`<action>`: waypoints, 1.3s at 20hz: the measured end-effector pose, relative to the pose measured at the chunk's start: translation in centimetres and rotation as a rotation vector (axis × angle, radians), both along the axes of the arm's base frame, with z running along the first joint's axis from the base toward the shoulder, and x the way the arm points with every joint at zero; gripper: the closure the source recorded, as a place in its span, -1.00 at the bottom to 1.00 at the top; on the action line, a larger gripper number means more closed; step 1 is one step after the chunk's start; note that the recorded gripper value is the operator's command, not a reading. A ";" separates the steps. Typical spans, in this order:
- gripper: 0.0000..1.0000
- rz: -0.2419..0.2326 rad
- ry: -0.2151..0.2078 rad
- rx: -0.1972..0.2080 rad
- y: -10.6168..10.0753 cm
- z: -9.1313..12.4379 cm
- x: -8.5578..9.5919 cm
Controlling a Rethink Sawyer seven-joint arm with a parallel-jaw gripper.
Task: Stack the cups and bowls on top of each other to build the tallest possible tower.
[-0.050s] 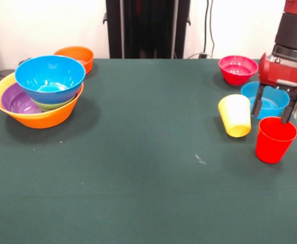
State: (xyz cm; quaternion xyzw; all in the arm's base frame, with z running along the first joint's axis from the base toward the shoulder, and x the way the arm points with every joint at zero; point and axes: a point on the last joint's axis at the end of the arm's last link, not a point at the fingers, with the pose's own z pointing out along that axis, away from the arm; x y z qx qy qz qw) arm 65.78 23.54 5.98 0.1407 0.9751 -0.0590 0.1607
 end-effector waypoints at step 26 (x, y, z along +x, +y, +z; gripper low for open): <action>-1.00 0.001 0.035 -0.036 -1.1 -2.1 -1.6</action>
